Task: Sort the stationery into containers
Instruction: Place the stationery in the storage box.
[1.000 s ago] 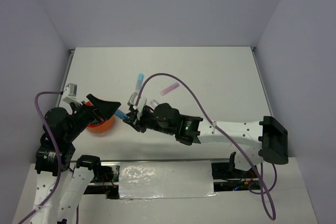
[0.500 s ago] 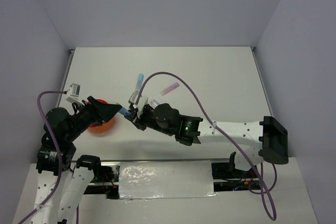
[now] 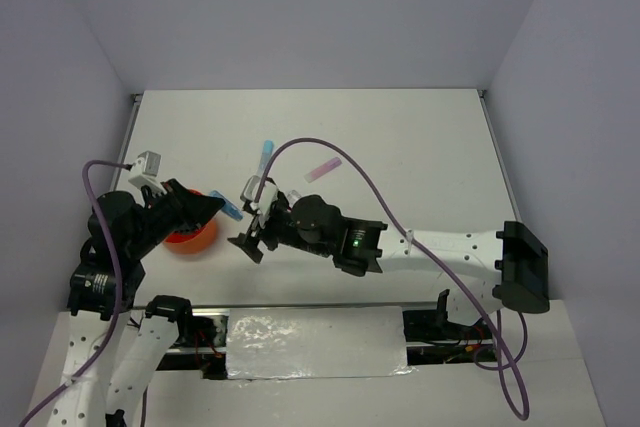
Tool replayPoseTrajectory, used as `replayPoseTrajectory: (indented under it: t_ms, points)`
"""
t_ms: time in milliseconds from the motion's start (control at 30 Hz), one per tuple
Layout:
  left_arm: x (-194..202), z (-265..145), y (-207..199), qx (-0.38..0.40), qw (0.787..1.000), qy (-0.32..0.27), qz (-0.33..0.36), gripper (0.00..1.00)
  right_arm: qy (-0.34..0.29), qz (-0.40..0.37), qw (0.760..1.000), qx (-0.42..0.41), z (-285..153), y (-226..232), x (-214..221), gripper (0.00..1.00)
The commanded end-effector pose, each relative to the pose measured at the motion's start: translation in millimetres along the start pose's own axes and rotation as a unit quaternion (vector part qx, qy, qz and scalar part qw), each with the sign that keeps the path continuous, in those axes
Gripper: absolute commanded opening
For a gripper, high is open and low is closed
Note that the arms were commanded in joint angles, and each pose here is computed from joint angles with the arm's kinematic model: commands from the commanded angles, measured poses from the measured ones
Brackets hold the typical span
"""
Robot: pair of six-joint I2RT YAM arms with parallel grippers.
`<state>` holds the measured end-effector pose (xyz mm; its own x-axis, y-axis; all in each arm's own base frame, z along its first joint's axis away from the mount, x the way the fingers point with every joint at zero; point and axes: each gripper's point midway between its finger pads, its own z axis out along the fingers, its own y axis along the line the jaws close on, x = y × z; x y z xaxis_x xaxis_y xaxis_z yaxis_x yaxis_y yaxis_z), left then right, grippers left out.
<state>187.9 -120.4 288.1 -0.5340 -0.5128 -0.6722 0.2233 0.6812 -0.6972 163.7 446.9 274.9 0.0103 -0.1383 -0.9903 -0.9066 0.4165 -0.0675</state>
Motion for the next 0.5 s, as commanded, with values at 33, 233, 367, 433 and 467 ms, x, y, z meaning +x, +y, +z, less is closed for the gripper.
replayPoseTrajectory:
  t_ms: [33, 233, 367, 433, 467]
  points:
    - [-36, -11, 33, -0.118, 0.987, -0.056, 0.091, 0.00, -0.032, -0.008, 0.999, -0.005, -13, 0, -23, 1.00]
    - [-84, -48, 103, -0.343, 0.916, -0.149, 0.145, 0.00, -0.011, -0.004, 0.999, 0.039, -52, -40, 4, 1.00]
    - [-113, -68, 109, -0.382, 0.875, -0.223, 0.195, 0.01, -0.017, -0.008, 0.999, 0.027, -81, -43, 10, 1.00]
    - [-126, -79, 123, -0.433, 0.840, -0.237, 0.227, 0.00, -0.012, -0.010, 1.000, 0.022, -90, -42, 16, 1.00]
    - [-129, -80, 127, -0.447, 0.827, -0.232, 0.248, 0.00, -0.007, -0.012, 1.000, 0.015, -93, -40, 23, 1.00]
